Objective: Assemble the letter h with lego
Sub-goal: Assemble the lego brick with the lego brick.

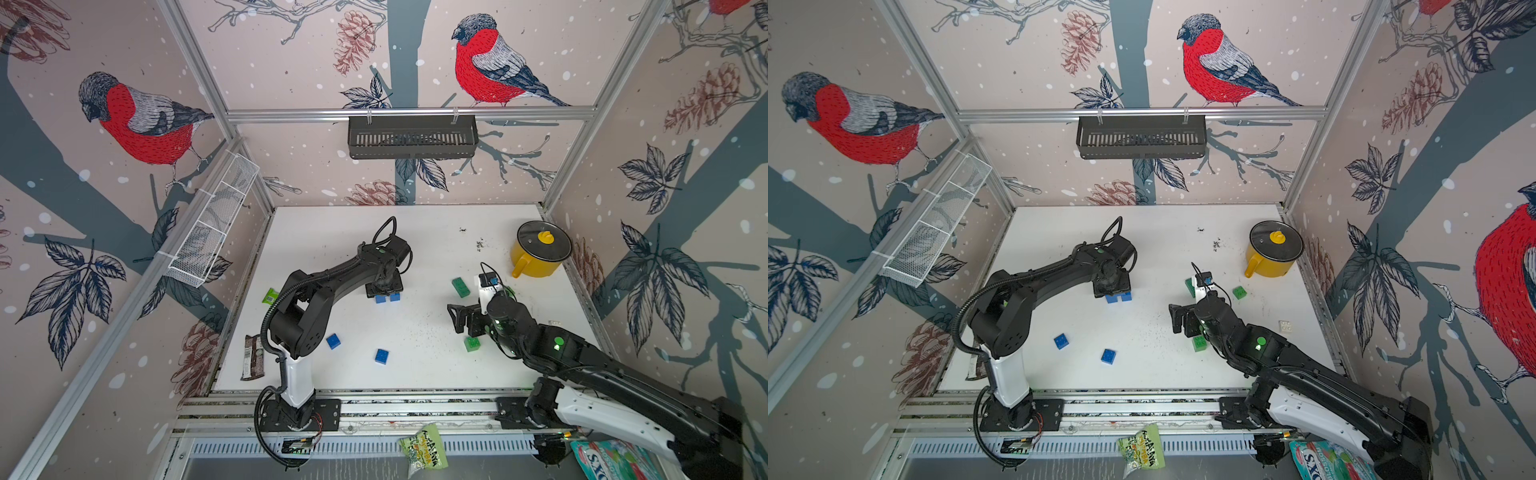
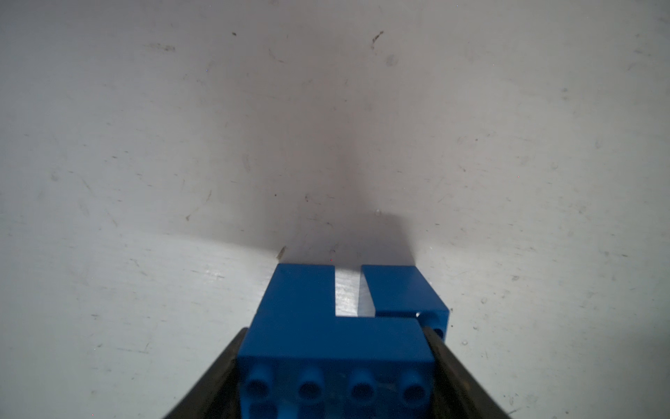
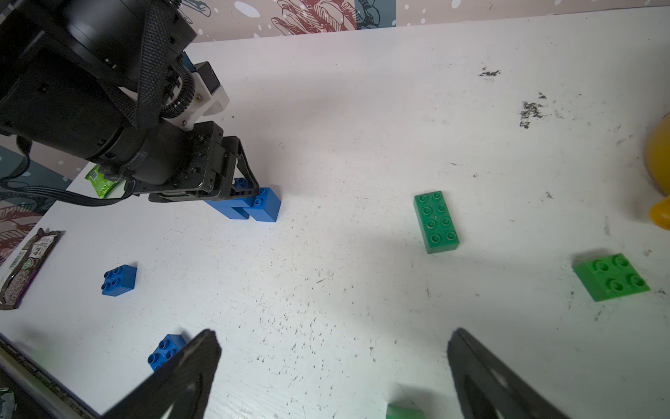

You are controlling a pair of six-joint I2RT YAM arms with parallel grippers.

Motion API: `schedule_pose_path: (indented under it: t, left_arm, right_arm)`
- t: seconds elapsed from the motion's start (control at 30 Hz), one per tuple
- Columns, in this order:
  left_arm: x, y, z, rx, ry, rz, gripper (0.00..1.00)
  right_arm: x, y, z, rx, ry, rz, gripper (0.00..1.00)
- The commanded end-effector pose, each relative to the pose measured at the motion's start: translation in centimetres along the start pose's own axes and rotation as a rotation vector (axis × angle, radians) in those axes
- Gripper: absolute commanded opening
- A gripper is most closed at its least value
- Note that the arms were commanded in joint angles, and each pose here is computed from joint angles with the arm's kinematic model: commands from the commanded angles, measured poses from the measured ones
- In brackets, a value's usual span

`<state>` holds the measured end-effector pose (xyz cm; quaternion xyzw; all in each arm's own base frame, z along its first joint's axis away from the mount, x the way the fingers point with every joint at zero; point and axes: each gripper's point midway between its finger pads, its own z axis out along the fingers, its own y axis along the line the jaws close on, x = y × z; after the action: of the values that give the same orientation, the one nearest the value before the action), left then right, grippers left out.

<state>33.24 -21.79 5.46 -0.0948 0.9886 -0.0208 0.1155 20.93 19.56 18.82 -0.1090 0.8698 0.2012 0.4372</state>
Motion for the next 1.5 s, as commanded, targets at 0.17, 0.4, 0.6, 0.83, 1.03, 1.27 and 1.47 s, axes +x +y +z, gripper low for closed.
schedule_pose_path:
  t: [0.17,0.4,0.6,0.83,1.03,1.27,1.47]
  left_arm:
    - [2.6,2.9,1.3,-0.119,0.095,0.074,0.61]
    - [3.2,3.3,1.2,-0.129,0.123,0.11,0.61]
    - [4.1,3.7,0.9,-0.124,0.152,0.128,0.61]
    - [4.4,4.1,0.2,-0.134,0.159,0.147,0.61]
    - [4.3,3.9,0.2,-0.133,0.169,0.162,0.61]
    - [4.7,4.0,0.6,-0.134,0.189,0.188,0.63]
    - [4.8,3.8,0.8,-0.123,0.197,0.194,0.68]
  right_arm:
    - [-0.3,0.4,-0.1,-0.02,-0.009,-0.009,1.0]
    - [-0.2,0.5,-0.1,-0.021,-0.007,-0.011,0.99]
    - [-0.2,0.6,-0.1,-0.025,-0.005,-0.014,0.99]
    - [-0.3,0.6,-0.1,-0.026,-0.004,-0.014,0.99]
    - [-0.3,0.6,-0.1,-0.026,-0.002,-0.014,1.0]
    - [-0.3,0.7,0.0,-0.028,-0.002,-0.015,0.99]
    - [-0.2,0.7,0.0,-0.029,-0.001,-0.015,0.99]
